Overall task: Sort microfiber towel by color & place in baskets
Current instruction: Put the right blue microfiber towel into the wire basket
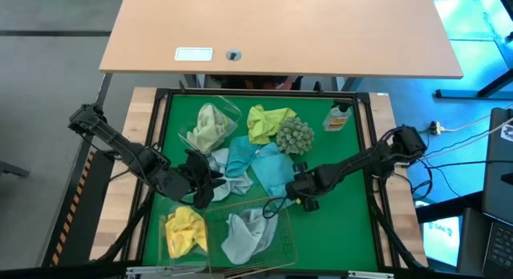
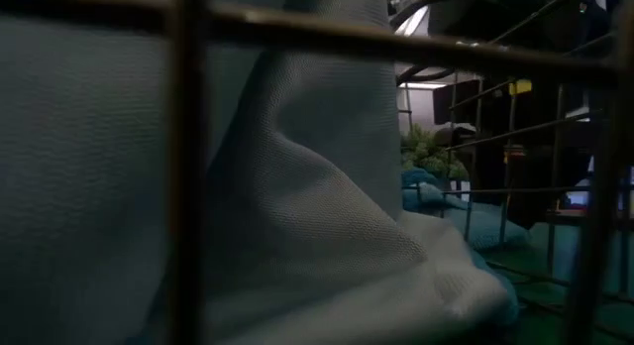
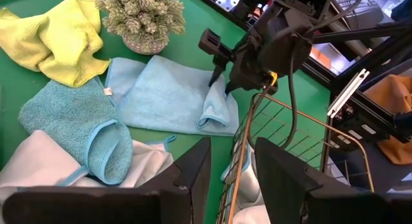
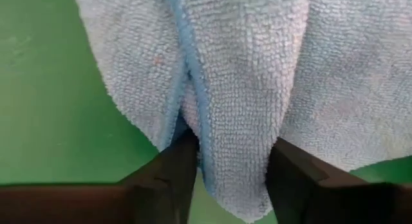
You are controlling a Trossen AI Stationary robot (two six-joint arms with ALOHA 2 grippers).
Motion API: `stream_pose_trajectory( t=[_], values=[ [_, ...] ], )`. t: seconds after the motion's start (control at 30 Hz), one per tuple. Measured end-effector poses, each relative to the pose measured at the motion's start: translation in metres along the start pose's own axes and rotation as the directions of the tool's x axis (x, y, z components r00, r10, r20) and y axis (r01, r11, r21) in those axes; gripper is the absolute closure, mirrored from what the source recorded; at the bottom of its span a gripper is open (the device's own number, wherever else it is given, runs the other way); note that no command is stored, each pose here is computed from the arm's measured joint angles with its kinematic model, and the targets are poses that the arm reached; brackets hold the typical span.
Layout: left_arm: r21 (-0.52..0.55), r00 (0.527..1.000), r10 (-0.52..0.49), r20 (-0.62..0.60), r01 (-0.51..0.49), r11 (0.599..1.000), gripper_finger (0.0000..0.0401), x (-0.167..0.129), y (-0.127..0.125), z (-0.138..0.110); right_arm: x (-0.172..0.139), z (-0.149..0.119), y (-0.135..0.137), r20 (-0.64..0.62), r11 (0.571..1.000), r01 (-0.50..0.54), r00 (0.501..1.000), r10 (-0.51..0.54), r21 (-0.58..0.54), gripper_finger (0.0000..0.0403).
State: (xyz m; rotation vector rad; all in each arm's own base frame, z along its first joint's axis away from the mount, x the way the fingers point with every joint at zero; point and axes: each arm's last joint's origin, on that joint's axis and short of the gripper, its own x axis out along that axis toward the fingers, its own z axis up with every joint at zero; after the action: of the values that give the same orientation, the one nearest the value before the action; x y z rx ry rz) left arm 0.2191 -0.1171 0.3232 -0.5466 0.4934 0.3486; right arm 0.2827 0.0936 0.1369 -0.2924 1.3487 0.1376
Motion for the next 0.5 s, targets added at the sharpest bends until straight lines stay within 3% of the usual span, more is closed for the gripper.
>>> stream_pose_trajectory(
  t=[0.3,0.5],
  values=[
    [0.0,1.0,0.0,0.0,0.0,1.0,0.0287,0.0,0.0,0.0,-0.004,0.0,0.001,0.008,0.999,-0.046,0.999,0.046,-0.01,0.0388],
    [0.0,1.0,-0.001,0.0,0.001,1.0,0.0287,0.0,0.0,0.0,-0.025,-0.003,-0.002,0.069,0.999,-0.053,0.996,0.053,-0.003,0.0377]
  ],
)
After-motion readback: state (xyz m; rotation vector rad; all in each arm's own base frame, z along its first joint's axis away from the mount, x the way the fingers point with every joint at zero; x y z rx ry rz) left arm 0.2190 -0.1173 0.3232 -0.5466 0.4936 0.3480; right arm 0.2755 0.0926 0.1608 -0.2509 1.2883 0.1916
